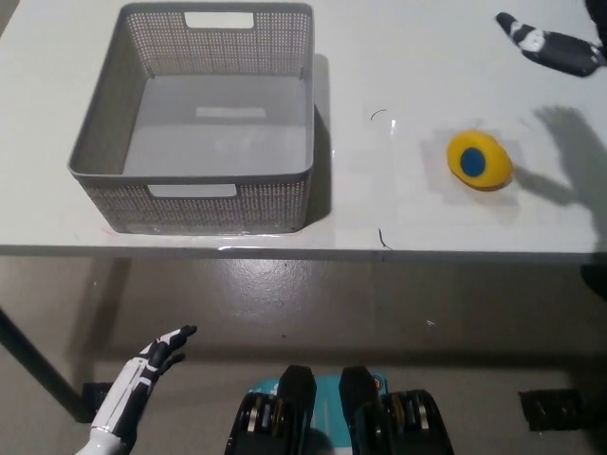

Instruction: Use the right hand to pick up a yellow duck toy and place it into a container on the left hand side

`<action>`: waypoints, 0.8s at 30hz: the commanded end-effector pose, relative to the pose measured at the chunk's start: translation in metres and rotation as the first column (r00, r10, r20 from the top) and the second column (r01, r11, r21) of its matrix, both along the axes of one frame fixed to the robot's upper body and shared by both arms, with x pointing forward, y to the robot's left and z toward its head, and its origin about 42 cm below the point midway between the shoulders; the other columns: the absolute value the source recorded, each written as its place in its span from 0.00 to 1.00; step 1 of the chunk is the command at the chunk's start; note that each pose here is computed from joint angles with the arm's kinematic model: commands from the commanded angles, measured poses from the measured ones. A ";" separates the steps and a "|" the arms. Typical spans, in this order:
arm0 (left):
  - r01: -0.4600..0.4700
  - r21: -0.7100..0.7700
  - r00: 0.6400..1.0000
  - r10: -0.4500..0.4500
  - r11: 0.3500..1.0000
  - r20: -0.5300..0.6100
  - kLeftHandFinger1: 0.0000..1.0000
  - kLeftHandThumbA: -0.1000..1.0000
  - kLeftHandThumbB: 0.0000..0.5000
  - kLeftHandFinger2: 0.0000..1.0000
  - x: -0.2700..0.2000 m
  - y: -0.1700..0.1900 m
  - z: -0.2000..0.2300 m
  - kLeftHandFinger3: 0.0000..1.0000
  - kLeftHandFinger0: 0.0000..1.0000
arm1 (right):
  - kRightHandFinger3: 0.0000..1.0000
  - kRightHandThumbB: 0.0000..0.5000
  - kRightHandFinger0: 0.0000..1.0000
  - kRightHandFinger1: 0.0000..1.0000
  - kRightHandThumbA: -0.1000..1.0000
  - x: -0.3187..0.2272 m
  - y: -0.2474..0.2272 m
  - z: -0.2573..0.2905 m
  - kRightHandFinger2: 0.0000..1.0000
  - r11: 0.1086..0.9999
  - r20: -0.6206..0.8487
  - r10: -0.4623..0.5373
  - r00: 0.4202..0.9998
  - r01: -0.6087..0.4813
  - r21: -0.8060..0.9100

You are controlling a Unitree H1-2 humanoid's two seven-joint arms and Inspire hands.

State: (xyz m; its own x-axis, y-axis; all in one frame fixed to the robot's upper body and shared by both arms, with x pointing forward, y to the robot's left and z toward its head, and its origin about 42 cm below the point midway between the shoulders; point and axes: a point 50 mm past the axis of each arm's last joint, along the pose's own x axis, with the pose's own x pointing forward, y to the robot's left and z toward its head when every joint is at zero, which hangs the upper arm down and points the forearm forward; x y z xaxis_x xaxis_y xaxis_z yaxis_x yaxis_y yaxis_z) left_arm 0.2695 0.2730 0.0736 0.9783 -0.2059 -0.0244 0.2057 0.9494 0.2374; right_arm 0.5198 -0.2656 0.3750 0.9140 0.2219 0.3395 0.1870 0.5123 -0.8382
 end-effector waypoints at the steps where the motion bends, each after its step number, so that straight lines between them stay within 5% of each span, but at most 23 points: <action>1: 0.041 0.022 0.996 -0.043 0.999 0.074 1.00 1.00 0.45 1.00 -0.007 0.006 0.010 1.00 1.00 | 1.00 1.00 1.00 1.00 0.83 0.040 -0.002 0.052 1.00 0.977 -0.132 -0.102 0.986 0.074 -0.202; 11: 0.041 0.018 0.996 -0.043 0.999 0.078 1.00 1.00 0.54 1.00 -0.005 0.001 0.012 1.00 1.00 | 1.00 1.00 1.00 1.00 1.00 0.071 0.010 0.049 1.00 0.950 -0.389 -0.179 0.903 0.056 -0.307; 24: 0.039 0.023 0.997 -0.041 0.999 0.069 1.00 1.00 0.59 1.00 -0.008 0.003 0.011 1.00 1.00 | 1.00 1.00 1.00 1.00 1.00 0.078 0.017 0.023 1.00 0.922 -0.542 -0.248 0.803 0.023 -0.387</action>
